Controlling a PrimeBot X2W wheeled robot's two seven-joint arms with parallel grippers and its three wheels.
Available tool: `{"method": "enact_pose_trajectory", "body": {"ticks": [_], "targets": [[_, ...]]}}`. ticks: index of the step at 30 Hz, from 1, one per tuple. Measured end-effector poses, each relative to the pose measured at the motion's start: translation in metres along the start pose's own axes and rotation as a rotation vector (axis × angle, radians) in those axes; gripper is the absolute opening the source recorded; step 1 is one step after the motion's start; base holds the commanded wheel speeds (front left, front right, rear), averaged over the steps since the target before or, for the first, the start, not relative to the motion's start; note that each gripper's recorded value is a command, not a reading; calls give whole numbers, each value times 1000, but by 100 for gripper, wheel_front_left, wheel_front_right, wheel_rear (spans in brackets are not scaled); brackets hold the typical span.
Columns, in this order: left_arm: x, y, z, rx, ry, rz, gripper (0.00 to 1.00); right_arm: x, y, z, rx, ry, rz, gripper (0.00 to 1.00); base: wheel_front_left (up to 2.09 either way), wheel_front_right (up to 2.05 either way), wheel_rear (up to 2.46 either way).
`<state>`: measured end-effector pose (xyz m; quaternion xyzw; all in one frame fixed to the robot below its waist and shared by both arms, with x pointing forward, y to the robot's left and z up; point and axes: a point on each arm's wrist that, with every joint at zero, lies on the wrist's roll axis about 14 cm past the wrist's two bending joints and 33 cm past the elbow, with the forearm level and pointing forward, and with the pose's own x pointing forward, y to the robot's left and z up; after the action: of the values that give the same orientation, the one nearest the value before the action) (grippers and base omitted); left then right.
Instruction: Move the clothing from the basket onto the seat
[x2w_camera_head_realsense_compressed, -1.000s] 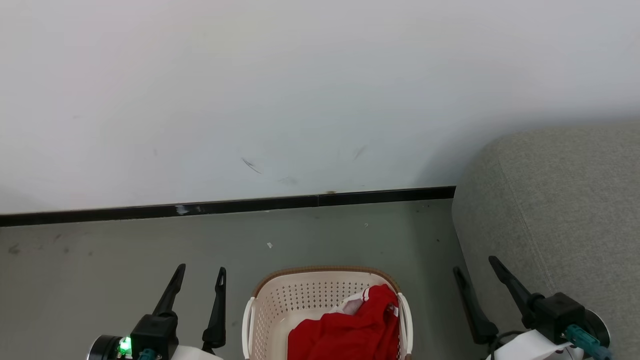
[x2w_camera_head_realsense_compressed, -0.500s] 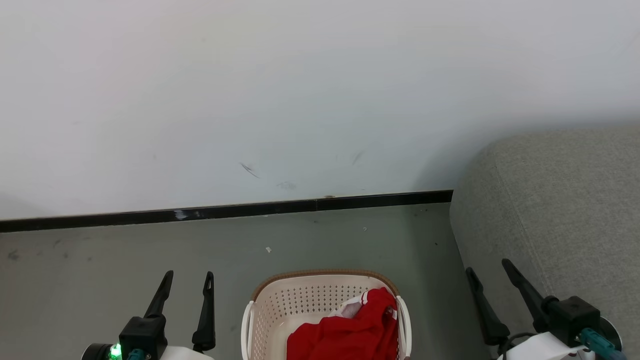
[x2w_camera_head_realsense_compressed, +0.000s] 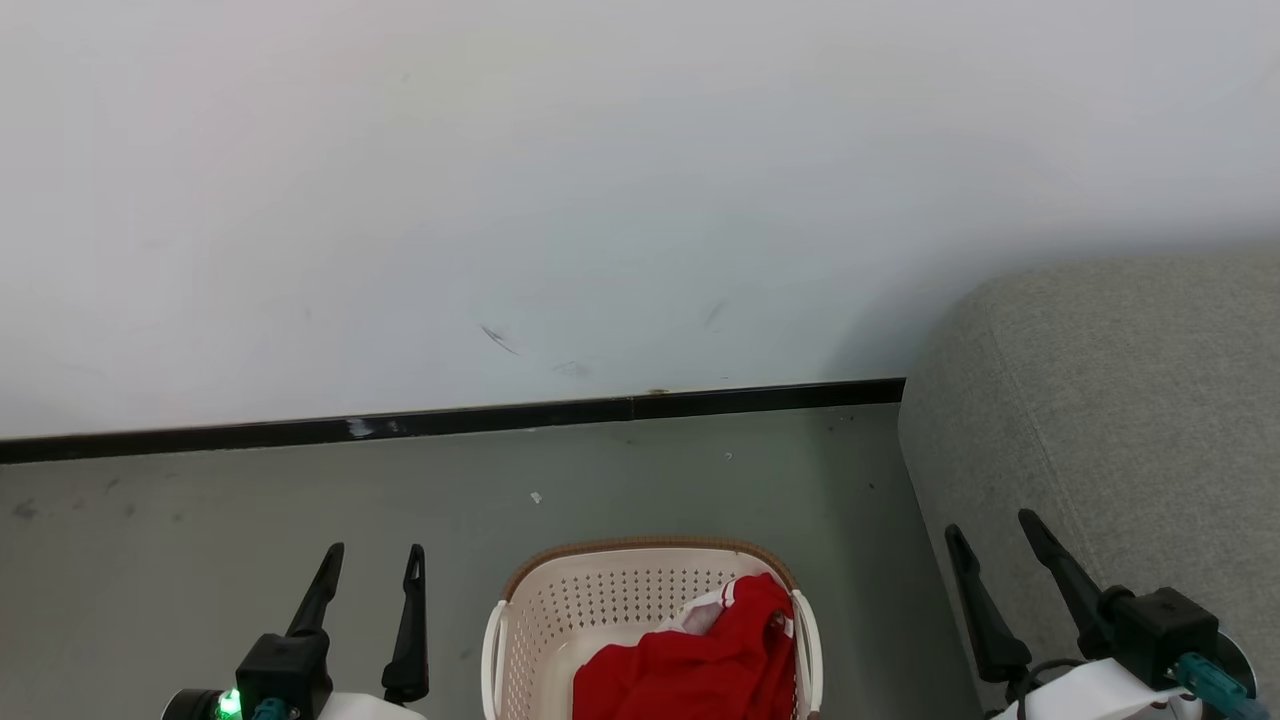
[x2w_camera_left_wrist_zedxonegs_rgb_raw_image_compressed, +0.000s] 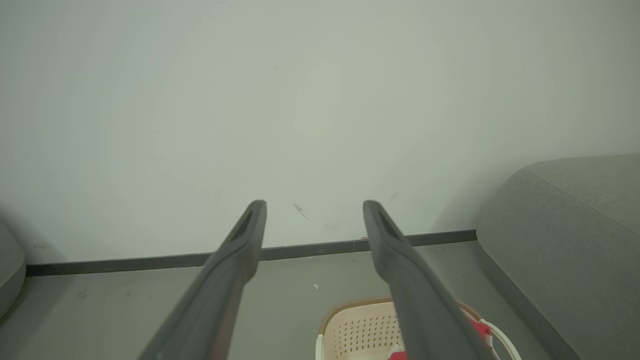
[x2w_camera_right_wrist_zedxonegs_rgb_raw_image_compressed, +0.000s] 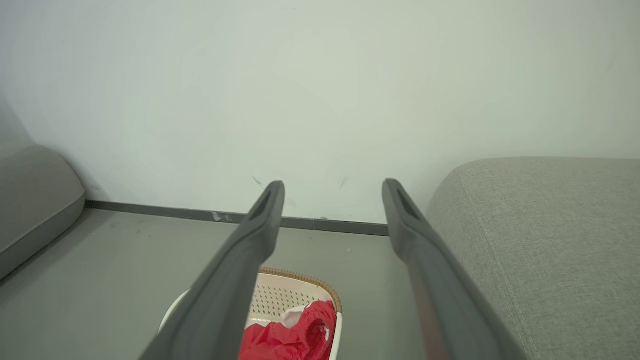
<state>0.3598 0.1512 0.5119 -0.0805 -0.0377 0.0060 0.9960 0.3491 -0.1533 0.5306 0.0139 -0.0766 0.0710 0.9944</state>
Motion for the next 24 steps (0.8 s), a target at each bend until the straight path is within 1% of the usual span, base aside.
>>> {"method": "enact_pose_trajectory", "body": {"ticks": [17, 24], "targets": [[1, 4, -7, 2, 21, 13, 100, 1, -3, -3, 9, 7, -8, 100, 0, 0, 0], [1, 3, -18, 13, 57, -3, 100, -1, -12, -7, 6, 21, -37, 100, 0, 0, 0]]}}
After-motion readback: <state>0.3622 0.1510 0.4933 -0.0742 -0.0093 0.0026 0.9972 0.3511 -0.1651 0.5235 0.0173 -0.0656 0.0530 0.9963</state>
